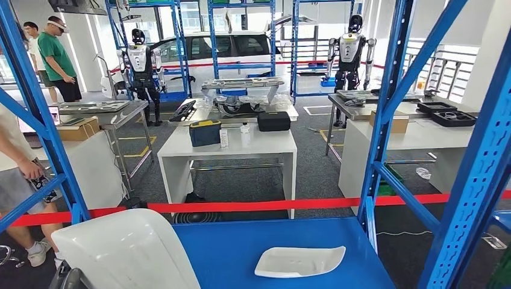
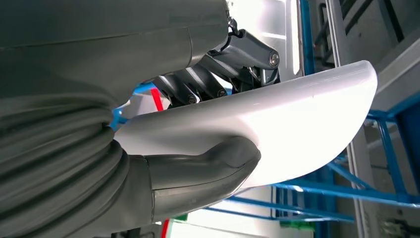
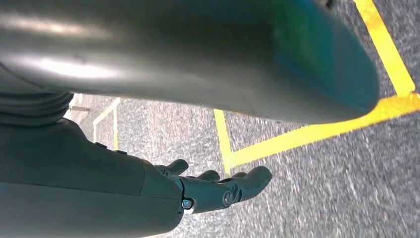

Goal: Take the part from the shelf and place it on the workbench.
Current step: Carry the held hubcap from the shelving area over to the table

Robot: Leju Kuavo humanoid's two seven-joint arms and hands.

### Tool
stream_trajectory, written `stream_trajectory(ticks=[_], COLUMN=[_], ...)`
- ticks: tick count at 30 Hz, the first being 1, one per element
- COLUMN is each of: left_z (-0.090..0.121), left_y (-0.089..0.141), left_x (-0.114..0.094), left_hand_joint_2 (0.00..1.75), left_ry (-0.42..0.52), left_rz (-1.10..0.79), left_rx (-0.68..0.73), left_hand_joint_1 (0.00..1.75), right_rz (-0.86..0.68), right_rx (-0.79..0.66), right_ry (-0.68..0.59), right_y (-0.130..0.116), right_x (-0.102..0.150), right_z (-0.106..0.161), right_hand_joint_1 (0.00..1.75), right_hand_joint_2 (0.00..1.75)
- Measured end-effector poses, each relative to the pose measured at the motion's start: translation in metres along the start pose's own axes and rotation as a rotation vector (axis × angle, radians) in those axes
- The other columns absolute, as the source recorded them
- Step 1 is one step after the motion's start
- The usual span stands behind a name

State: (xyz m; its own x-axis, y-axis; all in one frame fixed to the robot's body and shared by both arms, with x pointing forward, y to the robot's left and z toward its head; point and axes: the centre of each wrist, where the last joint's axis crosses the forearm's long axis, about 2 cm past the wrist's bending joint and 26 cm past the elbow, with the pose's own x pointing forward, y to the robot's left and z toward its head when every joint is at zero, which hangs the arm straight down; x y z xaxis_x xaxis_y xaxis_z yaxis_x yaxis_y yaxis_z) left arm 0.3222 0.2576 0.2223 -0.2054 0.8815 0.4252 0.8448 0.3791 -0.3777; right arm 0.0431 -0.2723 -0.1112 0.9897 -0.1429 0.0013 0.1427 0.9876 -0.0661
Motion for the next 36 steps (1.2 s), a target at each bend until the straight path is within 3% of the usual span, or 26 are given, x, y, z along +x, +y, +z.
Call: stream_trajectory(ticks=[10,20,36], left_z=[0.030,0.075,0.103], left_y=[-0.006,-0.023,-0.032], left_x=[-0.007,0.002,-0.003], left_hand_joint_2=[1.75,1.75,1.75], left_ry=[0.013,0.008,-0.028], left_rz=[0.031,-0.017,0.008], left_rx=[0.035,0.086,0.237], left_hand_joint_1=[1.75,1.75,1.75], right_rz=[-0.005,0.046,0.010], right_rx=[-0.003,-0.019,-0.002], right_ry=[-0.006,-0.039,0.032], right_y=[-0.002,-0.006,-0.007], right_x=[0.000,0.000,-0.001], right_z=[0.000,-0.001,-0.001], right_hand_joint_1=[0.00,0.00,0.00], right_hand_joint_2=[0.00,0.00,0.00])
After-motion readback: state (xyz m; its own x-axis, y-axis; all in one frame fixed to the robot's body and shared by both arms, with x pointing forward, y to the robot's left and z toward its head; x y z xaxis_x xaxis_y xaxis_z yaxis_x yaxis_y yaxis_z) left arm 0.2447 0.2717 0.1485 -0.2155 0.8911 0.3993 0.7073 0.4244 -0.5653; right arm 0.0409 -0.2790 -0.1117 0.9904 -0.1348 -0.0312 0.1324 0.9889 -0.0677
